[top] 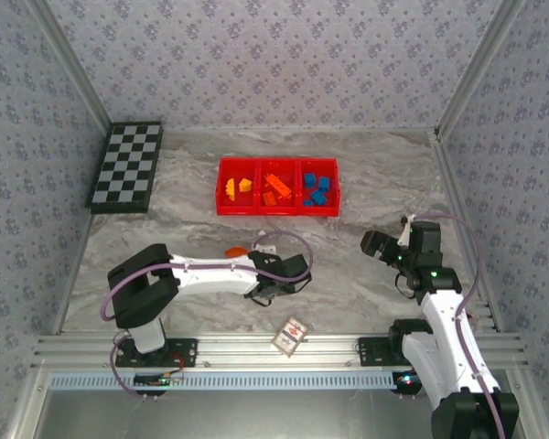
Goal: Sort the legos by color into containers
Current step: Pick up the lego from the middle-left of the table.
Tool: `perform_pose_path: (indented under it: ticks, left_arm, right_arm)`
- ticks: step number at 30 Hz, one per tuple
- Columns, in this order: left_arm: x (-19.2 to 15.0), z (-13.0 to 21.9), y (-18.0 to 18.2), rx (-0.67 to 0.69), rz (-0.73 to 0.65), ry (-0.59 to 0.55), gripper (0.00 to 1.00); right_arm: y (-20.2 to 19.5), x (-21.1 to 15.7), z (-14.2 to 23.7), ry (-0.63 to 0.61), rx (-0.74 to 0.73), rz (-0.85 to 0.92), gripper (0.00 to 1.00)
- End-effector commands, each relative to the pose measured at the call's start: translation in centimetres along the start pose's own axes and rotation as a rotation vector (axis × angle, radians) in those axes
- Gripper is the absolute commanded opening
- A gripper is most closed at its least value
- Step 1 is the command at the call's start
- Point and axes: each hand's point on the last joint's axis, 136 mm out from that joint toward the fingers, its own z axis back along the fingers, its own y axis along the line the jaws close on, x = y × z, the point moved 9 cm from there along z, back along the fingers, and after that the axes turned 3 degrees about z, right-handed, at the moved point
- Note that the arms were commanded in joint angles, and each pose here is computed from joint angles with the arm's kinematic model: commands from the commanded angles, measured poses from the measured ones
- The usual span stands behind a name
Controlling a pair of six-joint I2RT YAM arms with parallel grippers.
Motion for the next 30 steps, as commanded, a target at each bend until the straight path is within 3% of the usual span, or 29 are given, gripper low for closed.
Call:
perform_pose_path:
  ticks: [1,30]
  left_arm:
    - [-0.8,-0.6,0.3,0.005,0.019,0.033,0.82]
    - [-1.2,-2.6,5.2,0.062,0.125,0.063,0.54]
  right_arm:
    - [-0.2,-0.2,-0.2,0.010,0.001,-0.014,1.00]
    - [-0.4,-0.2,-0.4,0.015,-0.017,-0.027,1.00]
